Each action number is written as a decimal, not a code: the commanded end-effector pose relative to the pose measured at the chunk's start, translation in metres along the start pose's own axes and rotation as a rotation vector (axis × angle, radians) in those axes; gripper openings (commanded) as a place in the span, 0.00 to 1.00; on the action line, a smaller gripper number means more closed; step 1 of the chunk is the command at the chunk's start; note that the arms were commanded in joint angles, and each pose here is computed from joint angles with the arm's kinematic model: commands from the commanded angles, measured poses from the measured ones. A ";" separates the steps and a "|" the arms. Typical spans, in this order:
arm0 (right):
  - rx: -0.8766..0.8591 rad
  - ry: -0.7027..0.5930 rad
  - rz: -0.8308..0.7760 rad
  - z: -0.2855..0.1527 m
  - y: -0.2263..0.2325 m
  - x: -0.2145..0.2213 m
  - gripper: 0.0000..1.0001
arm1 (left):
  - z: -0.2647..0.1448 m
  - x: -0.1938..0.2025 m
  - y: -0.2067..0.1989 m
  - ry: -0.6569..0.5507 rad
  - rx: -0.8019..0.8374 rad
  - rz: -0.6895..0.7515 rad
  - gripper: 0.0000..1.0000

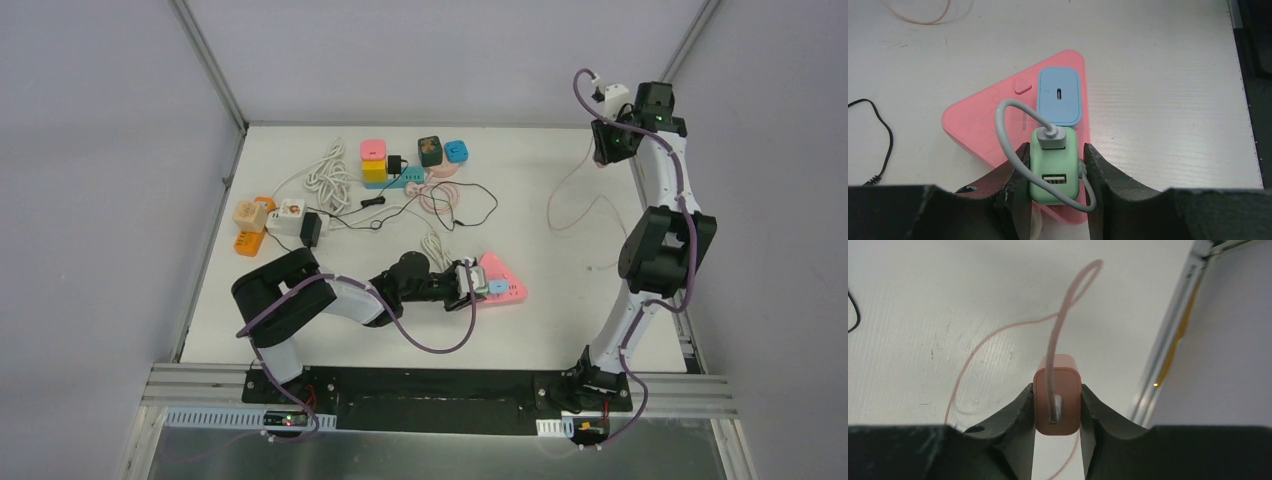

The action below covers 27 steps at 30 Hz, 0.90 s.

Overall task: Pull the plug off the socket
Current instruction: Place the plug at the center of the board.

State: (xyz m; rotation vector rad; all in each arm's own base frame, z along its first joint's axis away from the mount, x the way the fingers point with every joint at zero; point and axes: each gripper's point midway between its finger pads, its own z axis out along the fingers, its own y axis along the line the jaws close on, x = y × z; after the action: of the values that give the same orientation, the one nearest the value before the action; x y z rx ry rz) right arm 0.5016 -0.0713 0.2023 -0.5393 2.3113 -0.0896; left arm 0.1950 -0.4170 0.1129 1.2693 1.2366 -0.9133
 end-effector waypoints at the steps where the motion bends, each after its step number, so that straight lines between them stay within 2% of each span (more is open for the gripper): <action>1: -0.104 0.035 0.117 0.042 0.017 0.013 0.00 | 0.010 -0.042 0.012 -0.173 -0.001 0.071 0.00; 7: -0.098 0.036 0.289 0.092 0.012 0.012 0.01 | 0.010 -0.035 0.013 -0.171 -0.004 0.073 0.00; 11: -0.046 0.047 0.451 0.117 0.002 0.009 0.07 | 0.008 -0.033 0.014 -0.177 -0.008 0.073 0.00; 13: -0.039 0.058 0.483 0.128 0.003 0.012 0.10 | 0.008 -0.031 0.014 -0.179 -0.011 0.071 0.00; 18: -0.019 0.068 0.512 0.146 0.004 0.017 0.35 | 0.008 -0.028 0.015 -0.182 -0.011 0.065 0.00; 19: -0.018 0.069 0.514 0.148 0.004 0.018 0.42 | 0.008 -0.028 0.015 -0.184 -0.011 0.064 0.00; 21: -0.013 0.077 0.517 0.150 0.003 0.020 0.50 | 0.009 -0.027 0.015 -0.186 -0.008 0.063 0.00; 27: -0.021 0.074 0.485 0.138 0.003 0.014 0.78 | 0.009 -0.023 0.012 -0.186 0.004 0.059 0.00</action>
State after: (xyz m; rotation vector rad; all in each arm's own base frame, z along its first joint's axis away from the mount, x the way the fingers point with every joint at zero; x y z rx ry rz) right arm 0.5744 -0.0608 0.0568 0.0412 2.5320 0.1801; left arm 0.2006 -0.4242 0.1027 1.2465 1.1785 -0.9511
